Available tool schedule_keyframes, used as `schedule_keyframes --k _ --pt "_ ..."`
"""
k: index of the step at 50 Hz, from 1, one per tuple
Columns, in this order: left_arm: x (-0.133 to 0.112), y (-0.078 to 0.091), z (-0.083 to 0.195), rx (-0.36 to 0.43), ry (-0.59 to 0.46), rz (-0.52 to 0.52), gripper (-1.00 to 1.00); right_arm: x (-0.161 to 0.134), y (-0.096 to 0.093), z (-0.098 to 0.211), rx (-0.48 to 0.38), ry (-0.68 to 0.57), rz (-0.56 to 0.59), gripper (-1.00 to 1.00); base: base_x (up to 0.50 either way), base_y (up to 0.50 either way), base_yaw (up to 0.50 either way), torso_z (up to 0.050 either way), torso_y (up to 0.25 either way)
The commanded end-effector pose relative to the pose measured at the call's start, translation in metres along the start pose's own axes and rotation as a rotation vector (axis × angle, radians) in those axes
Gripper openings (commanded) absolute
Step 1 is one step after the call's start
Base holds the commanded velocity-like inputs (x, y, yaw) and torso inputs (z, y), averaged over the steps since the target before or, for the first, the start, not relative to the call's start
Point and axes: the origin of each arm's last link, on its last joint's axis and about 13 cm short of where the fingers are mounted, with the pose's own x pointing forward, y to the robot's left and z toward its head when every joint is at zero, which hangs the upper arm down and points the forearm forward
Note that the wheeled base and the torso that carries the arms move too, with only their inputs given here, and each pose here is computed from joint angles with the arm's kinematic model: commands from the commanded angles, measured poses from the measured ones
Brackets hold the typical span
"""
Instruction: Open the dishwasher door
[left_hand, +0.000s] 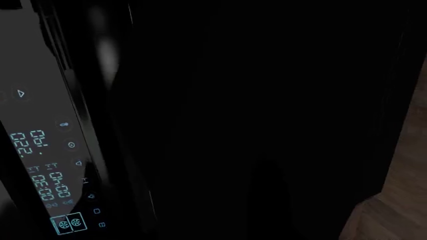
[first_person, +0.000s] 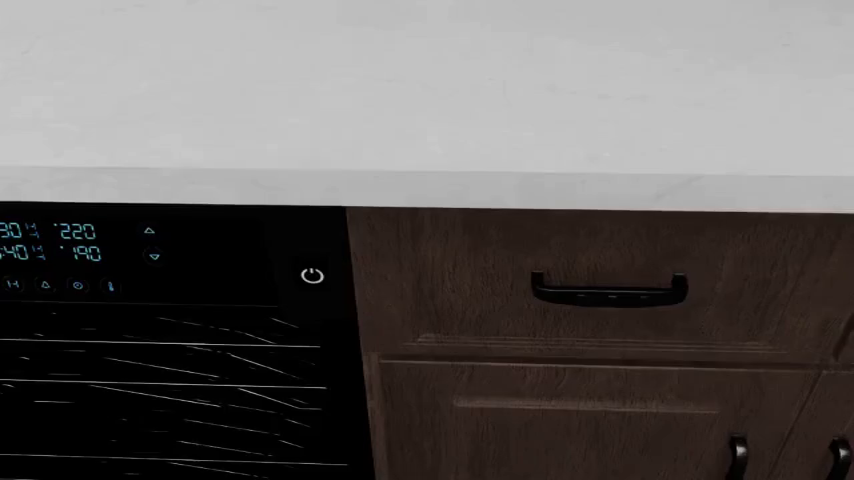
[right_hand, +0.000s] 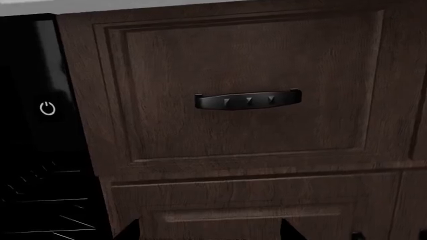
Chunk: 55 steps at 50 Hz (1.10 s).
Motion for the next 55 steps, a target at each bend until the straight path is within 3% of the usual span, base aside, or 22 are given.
schedule_keyframes --k 1,9,23,31,45,55 --pt "-0.037 -0.032 0.028 -0.176 -0.128 -0.105 -1.00 0.002 0.002 -0.001 -0.008 0.005 0.009 1.00 0.00 0.00 0.00 0.010 0.000" --pt "-0.052 -0.052 0.030 -0.193 -0.125 -0.144 -1.00 0.001 0.003 -0.002 -0.007 0.007 0.013 1.00 0.00 0.00 0.00 0.001 0.000" --pt "-0.068 -0.071 0.035 -0.216 -0.132 -0.204 -1.00 0.001 0.003 -0.002 0.000 0.004 0.014 1.00 0.00 0.00 0.00 0.001 0.000" --pt "-0.078 -0.093 0.037 -0.248 -0.129 -0.261 -1.00 0.002 0.004 -0.002 0.004 0.003 0.016 1.00 0.00 0.00 0.00 0.001 0.000" --pt "-0.086 -0.113 0.042 -0.286 -0.146 -0.369 -1.00 0.002 0.004 -0.002 0.010 0.000 0.016 1.00 0.00 -0.01 -0.01 0.000 0.000" --pt "-0.093 -0.126 0.043 -0.355 -0.161 -0.473 -1.00 0.002 0.004 -0.005 0.016 0.001 0.018 1.00 0.00 0.00 -0.01 0.000 0.000"
